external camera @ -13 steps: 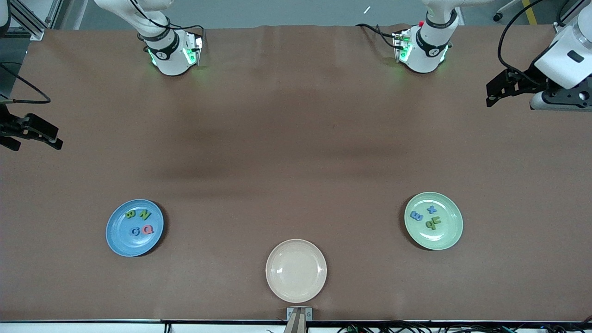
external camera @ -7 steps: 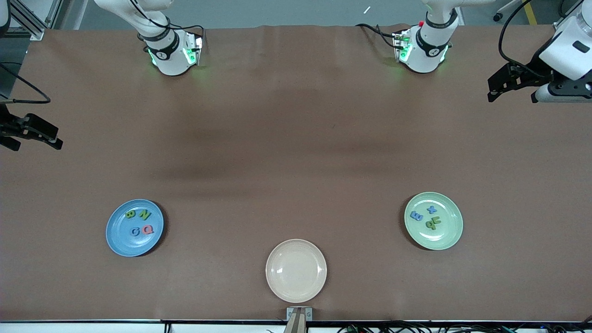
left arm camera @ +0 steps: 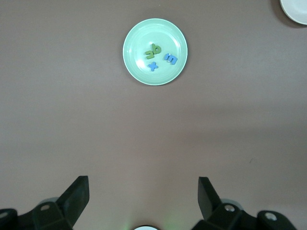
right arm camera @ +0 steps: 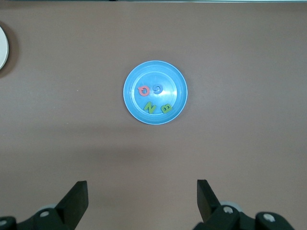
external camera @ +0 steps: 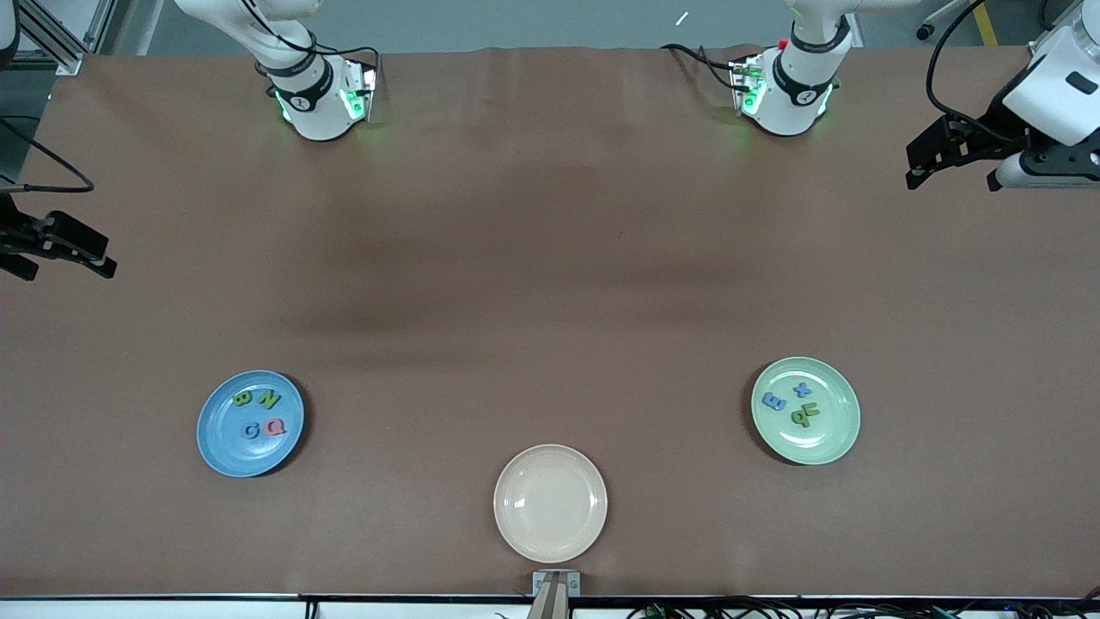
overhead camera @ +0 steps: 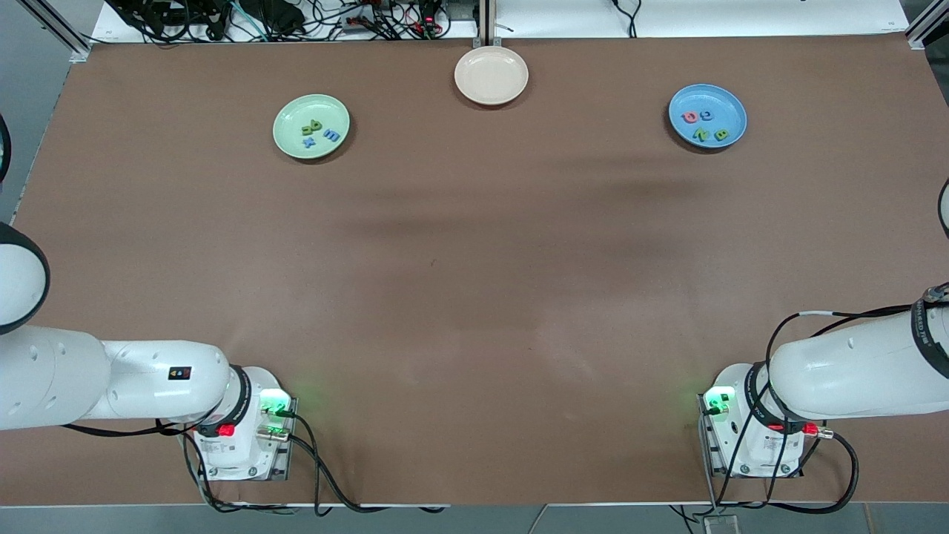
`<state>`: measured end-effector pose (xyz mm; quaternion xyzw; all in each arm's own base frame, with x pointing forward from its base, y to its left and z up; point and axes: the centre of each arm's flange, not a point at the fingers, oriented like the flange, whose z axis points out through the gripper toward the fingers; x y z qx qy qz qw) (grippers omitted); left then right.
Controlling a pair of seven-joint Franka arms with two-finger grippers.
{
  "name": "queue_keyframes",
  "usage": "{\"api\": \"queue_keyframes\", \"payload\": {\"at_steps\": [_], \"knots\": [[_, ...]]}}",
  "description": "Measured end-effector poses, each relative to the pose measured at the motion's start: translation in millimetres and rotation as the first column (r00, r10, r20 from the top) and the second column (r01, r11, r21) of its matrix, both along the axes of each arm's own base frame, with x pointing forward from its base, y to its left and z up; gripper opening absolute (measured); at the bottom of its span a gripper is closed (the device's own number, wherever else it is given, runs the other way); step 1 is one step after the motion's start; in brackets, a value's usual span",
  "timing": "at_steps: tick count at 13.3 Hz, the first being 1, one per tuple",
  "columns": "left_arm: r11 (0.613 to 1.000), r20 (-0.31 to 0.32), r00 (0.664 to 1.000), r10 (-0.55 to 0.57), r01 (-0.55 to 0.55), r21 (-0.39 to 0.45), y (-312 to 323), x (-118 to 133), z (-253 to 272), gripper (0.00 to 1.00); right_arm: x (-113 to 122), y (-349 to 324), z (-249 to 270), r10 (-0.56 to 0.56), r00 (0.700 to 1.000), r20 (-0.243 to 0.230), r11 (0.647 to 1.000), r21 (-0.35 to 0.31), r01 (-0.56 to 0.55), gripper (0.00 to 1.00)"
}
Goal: Sort uppercase to blue plate, lowercase to green plate
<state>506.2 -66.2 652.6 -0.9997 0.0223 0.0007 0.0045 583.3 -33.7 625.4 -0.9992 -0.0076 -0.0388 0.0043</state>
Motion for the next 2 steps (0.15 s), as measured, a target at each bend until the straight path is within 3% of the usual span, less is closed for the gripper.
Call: {"api": "queue_keyframes", "payload": {"at_steps": [2], "knots": [[1.0,0.001,1.0,0.001,-0.001,0.0,0.5,0.4,0.6,1.0,0.0,0.0,0.0,0.0,1.0,0.0,1.0,0.0,0.0,1.0]]}}
